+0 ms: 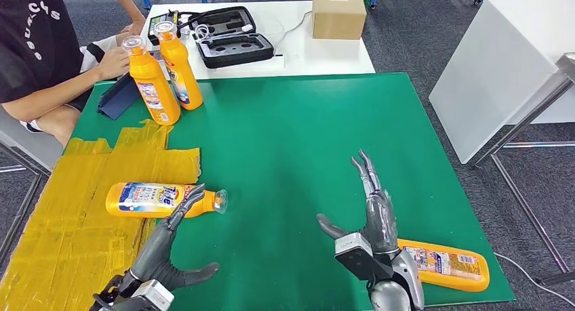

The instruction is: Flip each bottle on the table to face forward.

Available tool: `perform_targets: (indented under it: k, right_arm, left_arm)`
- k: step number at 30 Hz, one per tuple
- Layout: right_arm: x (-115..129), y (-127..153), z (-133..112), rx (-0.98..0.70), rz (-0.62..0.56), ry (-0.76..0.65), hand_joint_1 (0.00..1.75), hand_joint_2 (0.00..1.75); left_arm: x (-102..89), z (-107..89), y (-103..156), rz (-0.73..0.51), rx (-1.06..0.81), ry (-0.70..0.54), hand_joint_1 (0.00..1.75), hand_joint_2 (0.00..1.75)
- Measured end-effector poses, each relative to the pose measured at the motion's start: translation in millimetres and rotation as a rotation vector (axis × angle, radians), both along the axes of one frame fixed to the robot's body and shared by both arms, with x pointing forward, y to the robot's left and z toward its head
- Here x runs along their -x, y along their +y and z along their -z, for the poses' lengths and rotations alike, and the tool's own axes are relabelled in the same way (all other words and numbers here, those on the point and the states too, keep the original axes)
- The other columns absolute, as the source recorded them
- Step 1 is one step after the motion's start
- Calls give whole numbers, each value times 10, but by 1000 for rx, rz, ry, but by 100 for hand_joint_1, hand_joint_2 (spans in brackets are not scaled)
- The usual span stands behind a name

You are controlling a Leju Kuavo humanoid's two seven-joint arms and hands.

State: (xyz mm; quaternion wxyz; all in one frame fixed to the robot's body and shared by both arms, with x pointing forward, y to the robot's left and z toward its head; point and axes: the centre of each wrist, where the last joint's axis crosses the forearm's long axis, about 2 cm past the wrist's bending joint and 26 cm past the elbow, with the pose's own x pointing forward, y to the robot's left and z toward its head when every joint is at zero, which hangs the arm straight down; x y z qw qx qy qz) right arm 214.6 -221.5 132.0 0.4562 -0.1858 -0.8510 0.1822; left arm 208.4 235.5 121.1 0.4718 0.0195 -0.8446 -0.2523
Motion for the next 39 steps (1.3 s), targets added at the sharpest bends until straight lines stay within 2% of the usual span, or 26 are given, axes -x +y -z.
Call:
perform_targets:
  k: [9,16,23,35,39]
  right_arm:
    - [149,-98,79,285,51,2,0,175]
    - [374,-510,209,446,28,61,0,175]
    - [546,-1060,288,507,3,121,0,175]
    - [665,-1665,275,539,30,215,0,175]
    - [701,-1784,283,564,46,262,0,175]
  left_arm:
    - [34,-99,-6,41,111,-28,0,175]
    - [36,-87,-6,53,146,-5,0,175]
    - [21,-75,-10,59,171,4,0,175]
    - [17,-76,-45,72,184,8,0,175]
    - [22,-75,-59,68,177,5,0,175]
